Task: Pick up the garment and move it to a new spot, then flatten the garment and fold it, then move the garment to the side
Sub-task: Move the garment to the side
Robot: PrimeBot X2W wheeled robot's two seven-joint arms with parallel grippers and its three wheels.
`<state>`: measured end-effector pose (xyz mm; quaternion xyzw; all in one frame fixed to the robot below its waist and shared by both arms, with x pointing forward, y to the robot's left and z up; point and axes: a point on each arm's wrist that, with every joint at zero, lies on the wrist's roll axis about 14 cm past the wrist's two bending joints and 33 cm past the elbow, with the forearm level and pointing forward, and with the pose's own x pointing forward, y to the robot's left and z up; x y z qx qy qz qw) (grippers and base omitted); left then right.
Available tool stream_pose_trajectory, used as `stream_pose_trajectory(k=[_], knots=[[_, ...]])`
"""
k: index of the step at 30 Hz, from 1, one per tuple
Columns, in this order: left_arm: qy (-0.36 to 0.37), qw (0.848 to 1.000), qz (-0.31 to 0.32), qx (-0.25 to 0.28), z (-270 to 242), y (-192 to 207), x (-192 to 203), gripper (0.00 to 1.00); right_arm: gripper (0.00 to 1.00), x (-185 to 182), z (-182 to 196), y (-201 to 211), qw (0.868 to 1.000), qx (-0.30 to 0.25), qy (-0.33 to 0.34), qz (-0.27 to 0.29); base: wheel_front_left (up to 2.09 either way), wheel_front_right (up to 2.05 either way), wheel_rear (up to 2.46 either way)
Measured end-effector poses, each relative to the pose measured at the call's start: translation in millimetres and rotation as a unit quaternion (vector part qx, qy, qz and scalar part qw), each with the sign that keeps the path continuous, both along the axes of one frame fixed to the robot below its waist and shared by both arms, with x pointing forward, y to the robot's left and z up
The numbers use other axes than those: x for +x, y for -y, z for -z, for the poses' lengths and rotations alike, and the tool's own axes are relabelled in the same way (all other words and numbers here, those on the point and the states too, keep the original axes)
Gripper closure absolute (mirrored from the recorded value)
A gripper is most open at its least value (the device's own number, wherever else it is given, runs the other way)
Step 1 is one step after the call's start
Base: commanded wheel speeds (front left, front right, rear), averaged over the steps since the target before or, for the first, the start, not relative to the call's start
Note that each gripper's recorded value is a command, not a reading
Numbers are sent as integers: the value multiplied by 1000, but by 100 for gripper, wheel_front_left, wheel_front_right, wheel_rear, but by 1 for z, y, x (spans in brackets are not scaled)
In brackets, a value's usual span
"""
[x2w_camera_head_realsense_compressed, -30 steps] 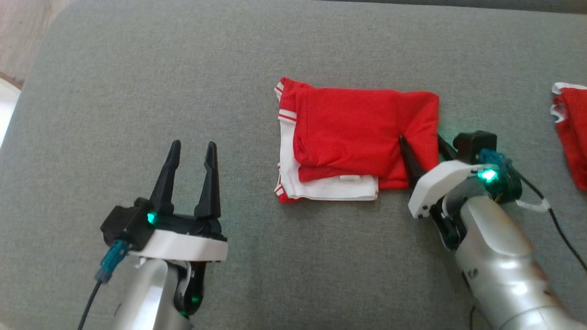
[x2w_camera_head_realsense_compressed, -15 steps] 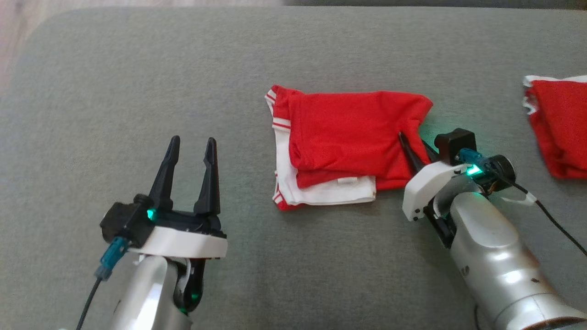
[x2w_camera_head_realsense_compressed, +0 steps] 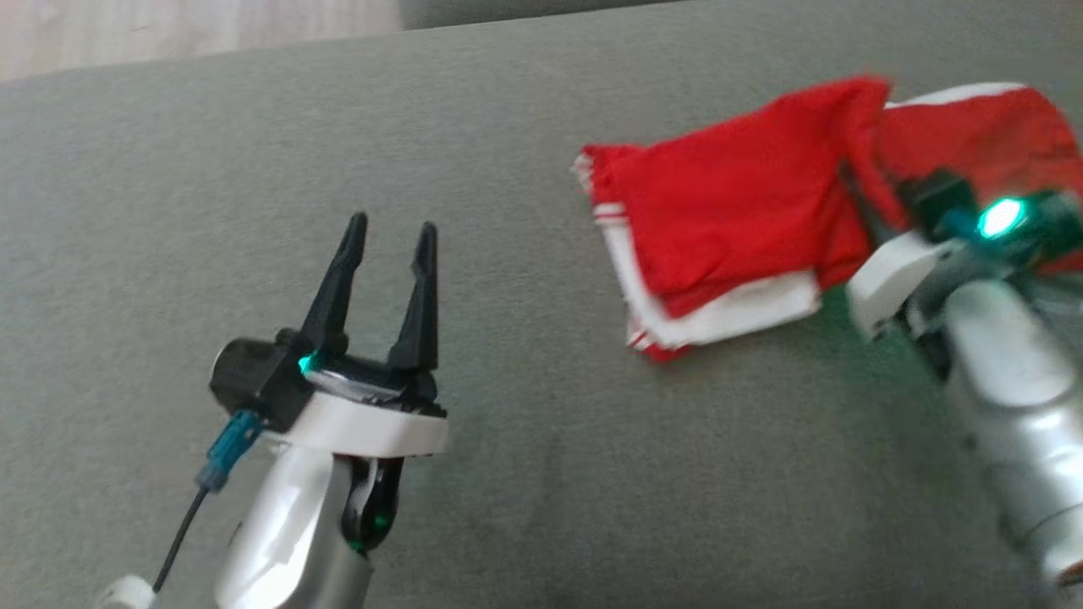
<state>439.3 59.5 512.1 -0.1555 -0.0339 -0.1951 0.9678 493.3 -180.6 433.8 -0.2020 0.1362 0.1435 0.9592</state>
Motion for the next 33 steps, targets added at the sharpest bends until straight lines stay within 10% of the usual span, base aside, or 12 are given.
stream_pose_trajectory(k=[15, 28, 29, 30, 33], knots=[[-8, 998, 52, -17, 11, 39, 19, 0, 100, 7, -40, 155, 987, -123, -6, 106, 0, 0, 0], [-24, 999, 38, -4, 31, 28, 33, 0, 100, 12, -5, 183, 978, -141, -62, 143, 0, 0, 0], [-27, 999, 36, -3, 34, 26, 33, 0, 96, 12, -2, 185, 977, -141, -67, 148, 0, 0, 0], [-30, 999, 34, -2, 36, 24, 33, 0, 5, 12, 1, 187, 976, -140, -70, 152, 0, 0, 0], [-34, 999, 28, 0, 39, 20, 34, 0, 0, 13, 3, 191, 974, -140, -72, 161, 0, 0, 0]])
